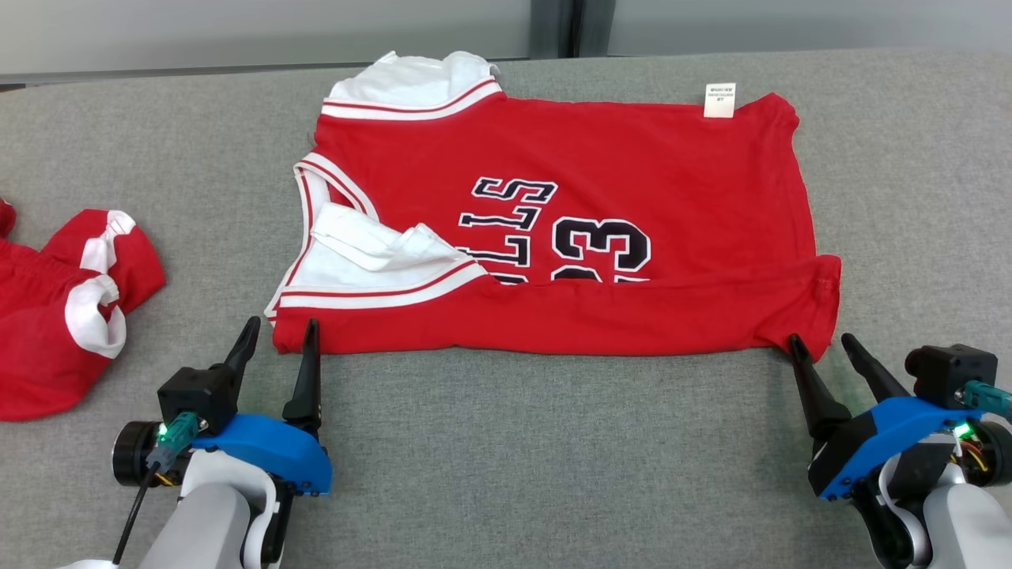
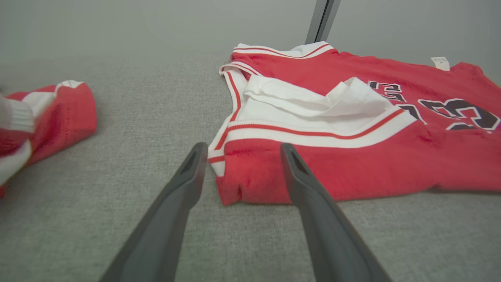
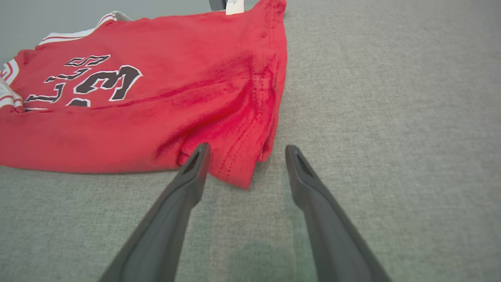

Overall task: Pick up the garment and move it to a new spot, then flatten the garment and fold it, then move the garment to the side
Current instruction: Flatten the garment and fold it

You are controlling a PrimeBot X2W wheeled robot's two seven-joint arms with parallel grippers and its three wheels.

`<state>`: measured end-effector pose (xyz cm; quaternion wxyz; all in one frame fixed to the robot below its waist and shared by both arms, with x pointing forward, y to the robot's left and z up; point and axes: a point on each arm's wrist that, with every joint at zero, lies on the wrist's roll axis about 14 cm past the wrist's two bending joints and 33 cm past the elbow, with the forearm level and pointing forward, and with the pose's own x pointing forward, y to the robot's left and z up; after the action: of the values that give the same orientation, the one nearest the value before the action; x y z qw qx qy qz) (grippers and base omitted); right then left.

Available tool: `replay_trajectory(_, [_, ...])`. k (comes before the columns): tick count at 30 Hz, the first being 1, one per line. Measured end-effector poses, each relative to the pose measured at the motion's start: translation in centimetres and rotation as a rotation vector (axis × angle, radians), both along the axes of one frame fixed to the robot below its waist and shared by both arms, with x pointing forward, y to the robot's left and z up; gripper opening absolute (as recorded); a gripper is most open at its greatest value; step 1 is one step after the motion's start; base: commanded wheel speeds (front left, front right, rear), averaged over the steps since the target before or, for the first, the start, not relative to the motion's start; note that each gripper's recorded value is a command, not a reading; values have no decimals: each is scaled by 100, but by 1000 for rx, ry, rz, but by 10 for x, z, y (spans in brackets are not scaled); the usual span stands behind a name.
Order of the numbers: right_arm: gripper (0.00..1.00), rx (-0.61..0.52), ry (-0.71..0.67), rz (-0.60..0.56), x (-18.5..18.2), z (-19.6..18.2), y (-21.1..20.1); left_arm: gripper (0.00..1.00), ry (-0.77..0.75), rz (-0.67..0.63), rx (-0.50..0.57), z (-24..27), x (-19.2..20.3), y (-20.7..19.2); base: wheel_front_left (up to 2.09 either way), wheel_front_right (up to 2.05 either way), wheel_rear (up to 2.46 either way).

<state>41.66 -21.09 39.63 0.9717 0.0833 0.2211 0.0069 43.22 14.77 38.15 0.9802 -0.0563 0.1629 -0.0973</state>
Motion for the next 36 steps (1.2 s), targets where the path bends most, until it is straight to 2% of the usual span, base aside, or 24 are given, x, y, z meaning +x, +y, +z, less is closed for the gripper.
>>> replay_trajectory(9, [100, -4, 39, 10, 10, -17, 4, 100, 96, 8, -7, -26, -6, 3, 0, 0, 0])
replay_trajectory(10, [100, -2, 41, 10, 10, -19, 5, 43, 105, 6, -12, -28, -5, 1, 0, 0, 0])
replay_trajectory(11, [36, 0, 45, 8, 11, -20, 5, 13, 112, 5, -19, -29, -5, 0, 0, 0, 0])
replay_trajectory(12, [0, 8, 46, 1, 12, -21, 5, 0, 115, 7, -19, -30, -3, 1, 0, 0, 0])
replay_trajectory(22, [0, 45, 3, -24, 14, -12, 4, 0, 54, 46, -45, -11, 2, 5, 0, 0, 0])
replay_trajectory(36, [0, 82, -6, -18, -46, 4, 5, 0, -9, 129, -84, 13, -59, 10, 0, 0, 0])
